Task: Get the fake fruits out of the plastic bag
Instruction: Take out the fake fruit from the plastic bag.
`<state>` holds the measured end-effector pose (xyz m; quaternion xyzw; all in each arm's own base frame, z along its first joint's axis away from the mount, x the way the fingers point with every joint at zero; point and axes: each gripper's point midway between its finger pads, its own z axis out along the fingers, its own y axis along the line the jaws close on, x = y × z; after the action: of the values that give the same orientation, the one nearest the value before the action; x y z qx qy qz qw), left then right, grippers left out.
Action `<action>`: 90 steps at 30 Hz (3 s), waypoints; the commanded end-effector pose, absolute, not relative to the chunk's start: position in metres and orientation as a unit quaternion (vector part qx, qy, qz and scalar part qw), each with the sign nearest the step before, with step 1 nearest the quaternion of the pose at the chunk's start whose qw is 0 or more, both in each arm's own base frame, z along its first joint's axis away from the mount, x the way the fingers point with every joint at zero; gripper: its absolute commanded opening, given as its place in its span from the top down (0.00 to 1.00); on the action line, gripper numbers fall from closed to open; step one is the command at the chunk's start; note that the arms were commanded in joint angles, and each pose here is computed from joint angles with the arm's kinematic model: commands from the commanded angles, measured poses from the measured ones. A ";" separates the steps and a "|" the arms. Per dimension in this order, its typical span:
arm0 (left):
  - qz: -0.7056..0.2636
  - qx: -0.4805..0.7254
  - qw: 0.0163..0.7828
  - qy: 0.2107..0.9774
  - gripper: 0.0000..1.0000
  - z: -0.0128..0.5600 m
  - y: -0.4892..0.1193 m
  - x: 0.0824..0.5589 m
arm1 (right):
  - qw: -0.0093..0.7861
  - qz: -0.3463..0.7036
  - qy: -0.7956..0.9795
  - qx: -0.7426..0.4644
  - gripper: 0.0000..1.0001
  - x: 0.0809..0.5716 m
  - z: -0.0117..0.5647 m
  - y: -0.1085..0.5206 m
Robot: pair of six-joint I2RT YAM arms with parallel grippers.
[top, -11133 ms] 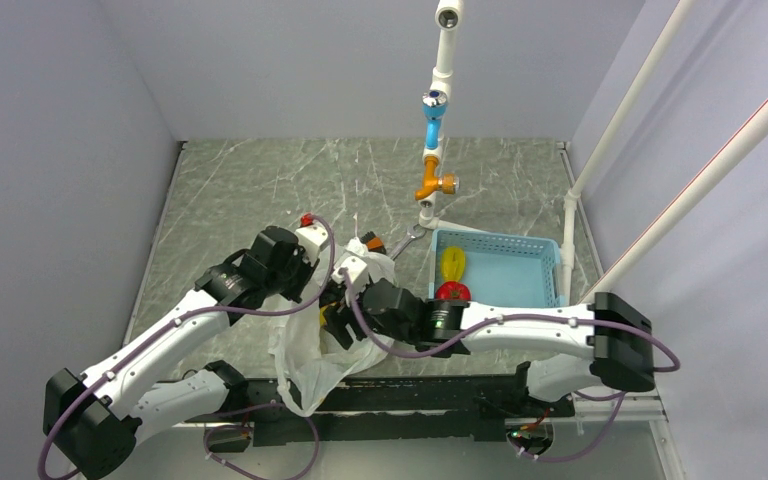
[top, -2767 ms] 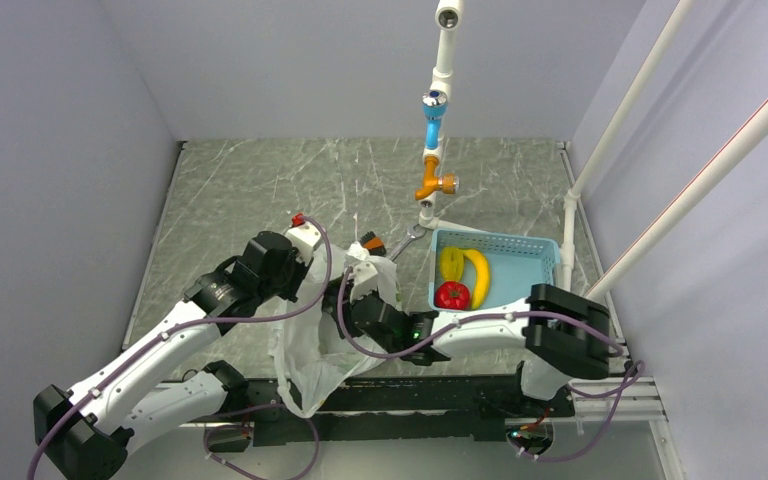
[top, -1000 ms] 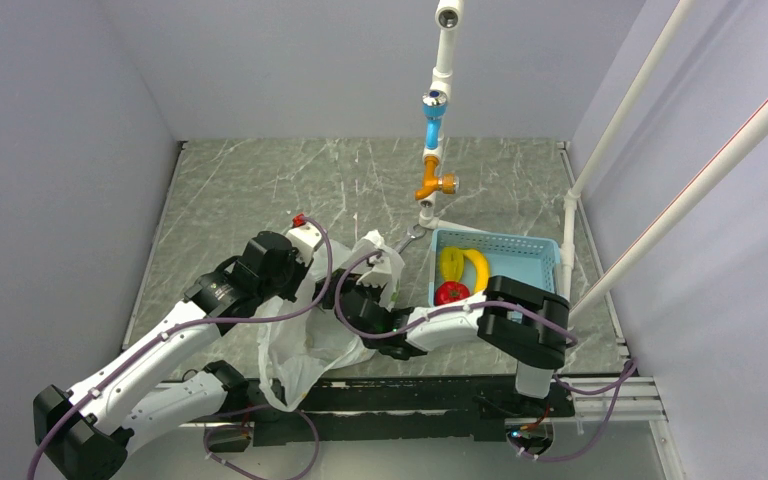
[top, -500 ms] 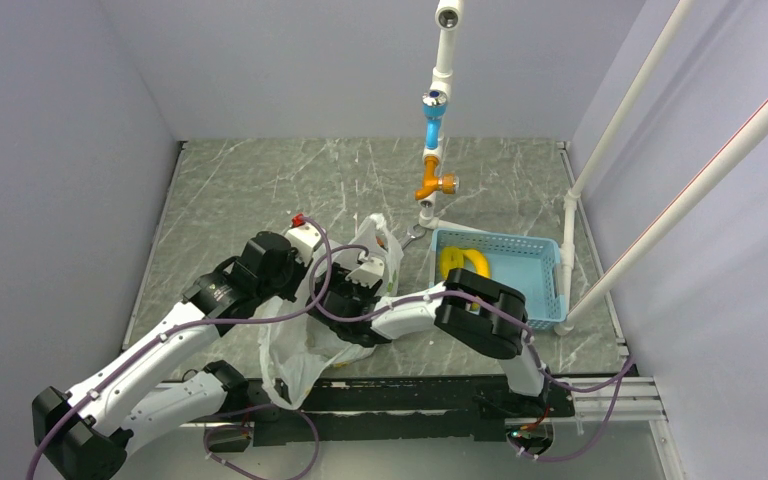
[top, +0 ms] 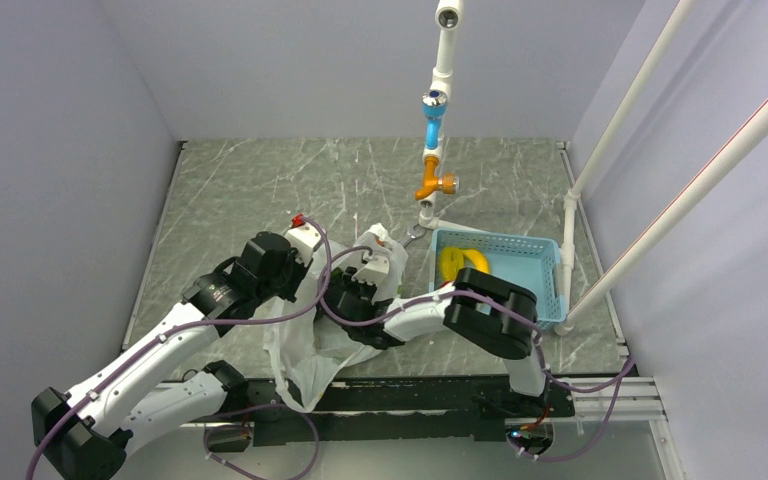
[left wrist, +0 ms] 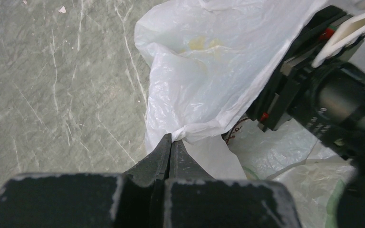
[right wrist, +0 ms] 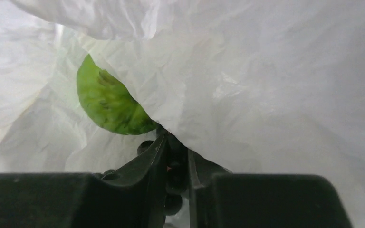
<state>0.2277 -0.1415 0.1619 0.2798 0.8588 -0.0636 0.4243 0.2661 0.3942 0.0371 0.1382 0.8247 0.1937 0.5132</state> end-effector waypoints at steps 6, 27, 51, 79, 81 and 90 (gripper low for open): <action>-0.074 0.280 0.445 0.847 1.00 0.179 -0.149 0.234 | 0.529 0.298 0.789 0.092 1.00 0.256 0.113 0.401; -0.069 0.279 0.444 0.849 1.00 0.179 -0.148 0.235 | 0.517 0.438 0.735 -0.037 1.00 0.199 0.172 0.409; -0.076 0.285 0.441 0.848 1.00 0.177 -0.152 0.234 | 0.456 0.230 0.854 -0.097 0.23 0.184 0.077 0.399; -0.072 0.281 0.441 0.849 1.00 0.176 -0.149 0.234 | 0.513 0.218 0.821 -0.124 0.96 0.189 0.093 0.406; -0.073 0.283 0.439 0.849 1.00 0.175 -0.151 0.234 | 0.522 0.229 0.813 -0.117 0.99 0.190 0.108 0.403; -0.074 0.285 0.436 0.851 1.00 0.174 -0.151 0.234 | 0.555 0.278 0.777 -0.101 1.00 0.188 0.171 0.387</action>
<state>0.2286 -0.1425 0.1561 0.2827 0.8632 -0.0600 0.4141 0.1836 0.3928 0.1317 -0.1232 0.8060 0.2503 0.5221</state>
